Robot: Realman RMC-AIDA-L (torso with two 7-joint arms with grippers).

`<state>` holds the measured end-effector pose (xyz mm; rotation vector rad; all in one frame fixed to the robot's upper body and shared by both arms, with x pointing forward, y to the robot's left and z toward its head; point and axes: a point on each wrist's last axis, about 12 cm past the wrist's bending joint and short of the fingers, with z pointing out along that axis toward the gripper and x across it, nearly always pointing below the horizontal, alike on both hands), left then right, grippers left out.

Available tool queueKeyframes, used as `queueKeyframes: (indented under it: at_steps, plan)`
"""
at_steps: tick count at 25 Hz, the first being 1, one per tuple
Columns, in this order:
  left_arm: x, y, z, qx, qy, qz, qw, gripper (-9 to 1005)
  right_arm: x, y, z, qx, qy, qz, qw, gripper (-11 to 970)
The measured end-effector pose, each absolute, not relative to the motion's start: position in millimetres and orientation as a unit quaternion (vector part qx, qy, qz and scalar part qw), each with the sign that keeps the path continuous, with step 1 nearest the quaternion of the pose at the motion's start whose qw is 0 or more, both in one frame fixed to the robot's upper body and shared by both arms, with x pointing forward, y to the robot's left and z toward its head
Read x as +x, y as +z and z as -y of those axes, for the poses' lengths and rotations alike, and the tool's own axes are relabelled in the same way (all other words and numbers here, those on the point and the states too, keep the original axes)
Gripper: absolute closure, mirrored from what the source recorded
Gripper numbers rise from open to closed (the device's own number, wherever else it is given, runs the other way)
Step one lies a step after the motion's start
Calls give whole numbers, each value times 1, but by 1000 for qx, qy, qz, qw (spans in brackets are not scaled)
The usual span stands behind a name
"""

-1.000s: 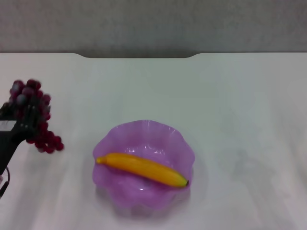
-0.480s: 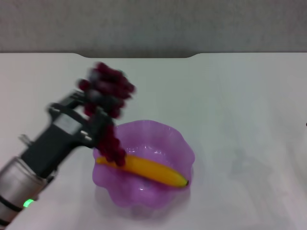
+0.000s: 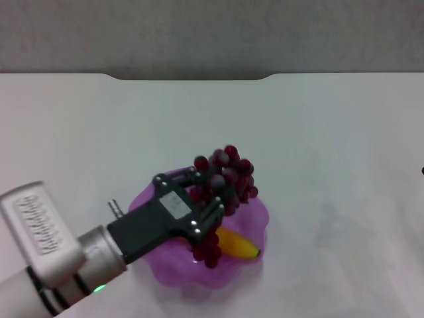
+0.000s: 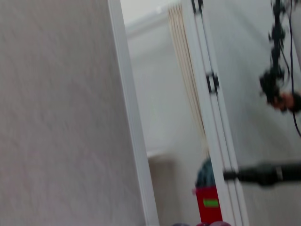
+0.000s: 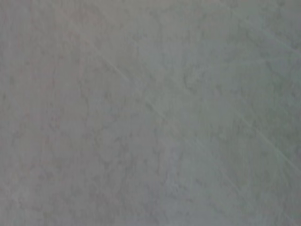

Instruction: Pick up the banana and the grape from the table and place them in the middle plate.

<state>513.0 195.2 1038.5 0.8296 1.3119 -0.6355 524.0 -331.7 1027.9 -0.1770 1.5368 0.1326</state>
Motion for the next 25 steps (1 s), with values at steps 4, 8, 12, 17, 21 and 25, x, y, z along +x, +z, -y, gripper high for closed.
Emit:
queueKeyframes:
  at_steps: [4, 8, 12, 17, 21, 25]
  plan:
    - [521, 1028, -185, 387, -253, -618, 636, 661, 527, 1029, 330, -82, 62, -692, 715, 959]
    - [524, 1019, -182, 404, -217, -642, 614, 663, 527, 1029, 330, -82, 61, -693, 713, 959]
    - [526, 1013, -177, 415, -196, -660, 595, 664, 527, 1028, 330, -82, 60, -695, 712, 959]
    - [530, 1008, -178, 408, -179, -688, 573, 664, 527, 1028, 330, -82, 60, -696, 711, 959]
    - [533, 1009, -178, 395, -176, -697, 573, 662, 527, 1027, 331, -81, 58, -700, 707, 959]
    - [533, 1012, -180, 371, -175, -700, 585, 639, 527, 1026, 331, -80, 57, -704, 703, 959]
